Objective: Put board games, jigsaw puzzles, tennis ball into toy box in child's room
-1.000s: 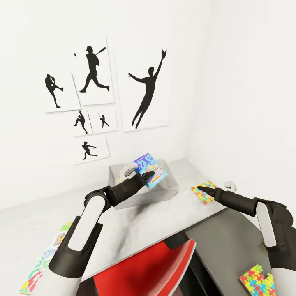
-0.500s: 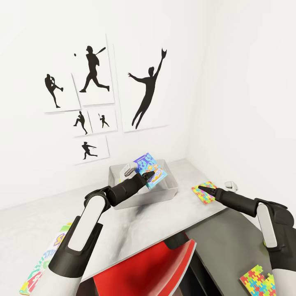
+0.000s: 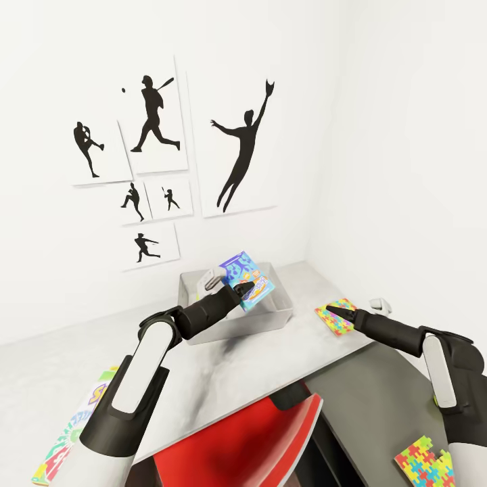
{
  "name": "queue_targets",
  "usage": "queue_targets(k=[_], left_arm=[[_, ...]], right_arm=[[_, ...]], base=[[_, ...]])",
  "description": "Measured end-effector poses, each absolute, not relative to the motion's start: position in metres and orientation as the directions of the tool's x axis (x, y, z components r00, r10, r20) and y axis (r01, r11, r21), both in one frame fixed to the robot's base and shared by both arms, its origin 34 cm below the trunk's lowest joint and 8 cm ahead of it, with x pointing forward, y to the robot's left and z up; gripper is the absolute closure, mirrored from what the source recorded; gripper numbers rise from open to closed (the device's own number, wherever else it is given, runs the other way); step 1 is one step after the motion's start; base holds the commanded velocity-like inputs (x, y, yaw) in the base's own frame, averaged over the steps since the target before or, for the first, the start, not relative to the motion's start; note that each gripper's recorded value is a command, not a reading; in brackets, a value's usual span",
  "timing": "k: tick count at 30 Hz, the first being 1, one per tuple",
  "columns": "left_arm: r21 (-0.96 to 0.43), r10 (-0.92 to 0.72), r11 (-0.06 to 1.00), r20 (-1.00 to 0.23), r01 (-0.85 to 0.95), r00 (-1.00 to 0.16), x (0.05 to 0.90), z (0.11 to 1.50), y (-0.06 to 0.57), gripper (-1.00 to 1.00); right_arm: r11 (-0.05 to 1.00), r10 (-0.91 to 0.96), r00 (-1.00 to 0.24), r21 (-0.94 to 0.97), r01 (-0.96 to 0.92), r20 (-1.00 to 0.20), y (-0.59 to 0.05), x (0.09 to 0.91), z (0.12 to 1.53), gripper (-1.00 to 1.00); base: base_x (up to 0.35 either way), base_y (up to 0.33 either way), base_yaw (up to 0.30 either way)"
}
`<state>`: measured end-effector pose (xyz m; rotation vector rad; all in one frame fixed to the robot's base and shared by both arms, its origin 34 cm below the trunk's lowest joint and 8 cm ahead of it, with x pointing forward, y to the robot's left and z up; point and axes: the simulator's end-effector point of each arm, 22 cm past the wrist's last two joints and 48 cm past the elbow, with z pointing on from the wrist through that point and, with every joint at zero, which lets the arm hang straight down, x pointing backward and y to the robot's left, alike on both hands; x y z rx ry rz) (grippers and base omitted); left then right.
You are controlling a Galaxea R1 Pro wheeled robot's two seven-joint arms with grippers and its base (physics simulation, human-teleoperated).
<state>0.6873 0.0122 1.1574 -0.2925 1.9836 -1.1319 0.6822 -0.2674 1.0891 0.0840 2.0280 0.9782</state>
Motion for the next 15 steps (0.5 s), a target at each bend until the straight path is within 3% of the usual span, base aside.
queue_targets(k=[15], left_arm=[[-0.8, -0.549, 0.572, -0.537, 0.181, -0.64, 0.6878, 1.1568, 0.0134, 1.0]], right_arm=[[0.691, 0.391, -0.628, 0.665, -0.282, -0.673, -0.2675, 0.6825, 1.0898, -1.0]], base=[[0.0, 0.0, 0.085]])
